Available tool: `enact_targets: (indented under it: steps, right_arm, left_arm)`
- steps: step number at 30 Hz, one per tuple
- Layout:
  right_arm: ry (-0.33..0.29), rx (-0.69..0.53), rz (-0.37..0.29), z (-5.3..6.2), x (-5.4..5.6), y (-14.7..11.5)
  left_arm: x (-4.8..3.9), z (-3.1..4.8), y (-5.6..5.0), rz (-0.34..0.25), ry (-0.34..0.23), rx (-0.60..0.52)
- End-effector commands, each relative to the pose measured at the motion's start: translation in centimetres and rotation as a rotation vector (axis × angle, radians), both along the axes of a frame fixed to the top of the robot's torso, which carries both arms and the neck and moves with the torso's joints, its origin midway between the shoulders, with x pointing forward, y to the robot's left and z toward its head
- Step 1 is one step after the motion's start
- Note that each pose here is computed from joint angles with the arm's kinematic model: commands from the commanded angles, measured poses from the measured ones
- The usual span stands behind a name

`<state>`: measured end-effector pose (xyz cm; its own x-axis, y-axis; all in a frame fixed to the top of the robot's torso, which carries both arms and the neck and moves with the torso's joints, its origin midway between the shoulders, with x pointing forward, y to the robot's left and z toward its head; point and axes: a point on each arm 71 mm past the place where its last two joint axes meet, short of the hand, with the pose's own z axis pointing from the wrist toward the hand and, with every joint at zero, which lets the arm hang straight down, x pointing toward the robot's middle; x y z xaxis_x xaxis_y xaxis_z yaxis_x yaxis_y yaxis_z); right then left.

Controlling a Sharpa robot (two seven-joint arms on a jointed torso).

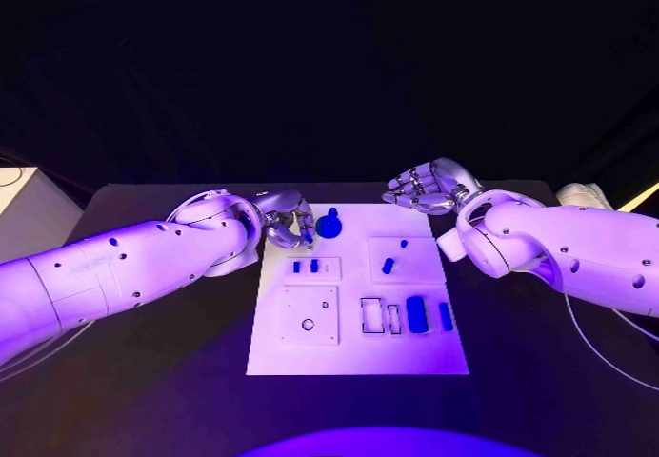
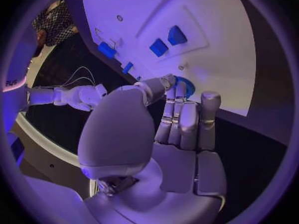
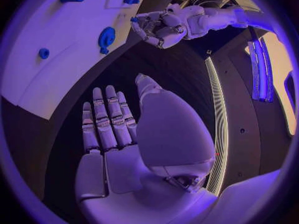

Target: Assemble the parts on the task board

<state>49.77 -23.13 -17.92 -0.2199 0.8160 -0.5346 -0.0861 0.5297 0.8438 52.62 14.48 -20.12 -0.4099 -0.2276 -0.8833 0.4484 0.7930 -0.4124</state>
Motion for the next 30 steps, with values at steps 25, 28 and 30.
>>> enact_targets:
  steps: [25,28,30]
  right_arm:
    - [-0.003,0.0,0.019,0.02,-0.03,0.21]
    - [-0.003,0.0,0.02,0.02,-0.03,0.21]
    - [-0.003,0.0,0.02,0.02,-0.03,0.22]
  left_arm:
    - [0.64,-1.11,-0.07,0.019,0.079,0.068]
    - [0.68,-1.16,-0.19,0.017,0.078,0.072]
    - [0.69,-1.18,-0.27,0.016,0.078,0.073]
